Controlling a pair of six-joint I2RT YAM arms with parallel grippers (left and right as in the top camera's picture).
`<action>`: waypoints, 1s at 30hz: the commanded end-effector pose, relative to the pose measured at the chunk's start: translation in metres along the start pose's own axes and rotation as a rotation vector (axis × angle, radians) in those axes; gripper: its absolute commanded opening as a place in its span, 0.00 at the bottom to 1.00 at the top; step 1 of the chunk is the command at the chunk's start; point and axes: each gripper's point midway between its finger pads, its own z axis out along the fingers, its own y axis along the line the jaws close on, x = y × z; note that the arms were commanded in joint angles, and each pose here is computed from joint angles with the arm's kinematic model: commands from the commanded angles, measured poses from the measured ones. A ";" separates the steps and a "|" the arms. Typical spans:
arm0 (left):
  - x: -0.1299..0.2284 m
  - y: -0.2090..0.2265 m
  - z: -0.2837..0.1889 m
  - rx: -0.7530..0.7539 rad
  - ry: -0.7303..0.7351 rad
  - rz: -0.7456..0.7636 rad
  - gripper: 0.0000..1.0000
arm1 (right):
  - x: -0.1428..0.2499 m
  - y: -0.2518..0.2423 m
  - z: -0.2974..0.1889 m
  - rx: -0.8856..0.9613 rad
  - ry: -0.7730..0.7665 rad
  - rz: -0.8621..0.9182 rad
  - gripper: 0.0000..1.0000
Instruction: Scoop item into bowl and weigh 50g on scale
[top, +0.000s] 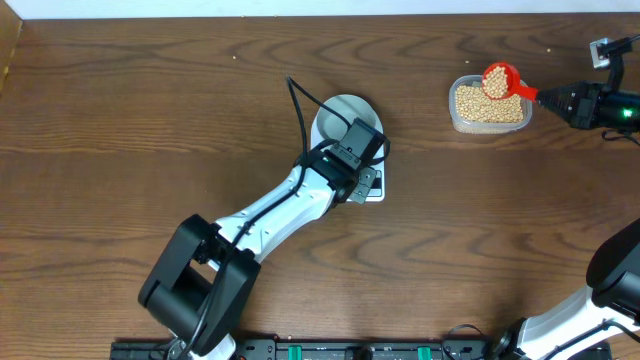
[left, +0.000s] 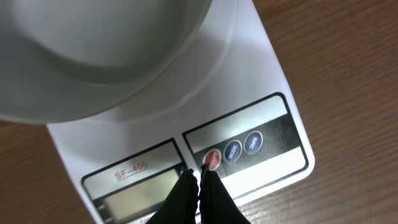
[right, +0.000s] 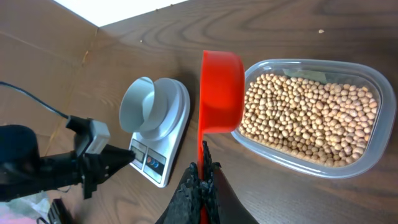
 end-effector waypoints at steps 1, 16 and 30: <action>0.012 0.000 0.013 0.004 0.039 -0.013 0.07 | -0.007 0.013 -0.005 -0.017 -0.022 -0.037 0.01; 0.021 0.001 0.024 0.000 0.057 -0.011 0.07 | -0.007 0.013 -0.005 -0.017 -0.022 -0.038 0.01; 0.019 0.000 0.030 0.007 0.023 -0.014 0.07 | -0.007 0.013 -0.005 -0.017 -0.022 -0.037 0.01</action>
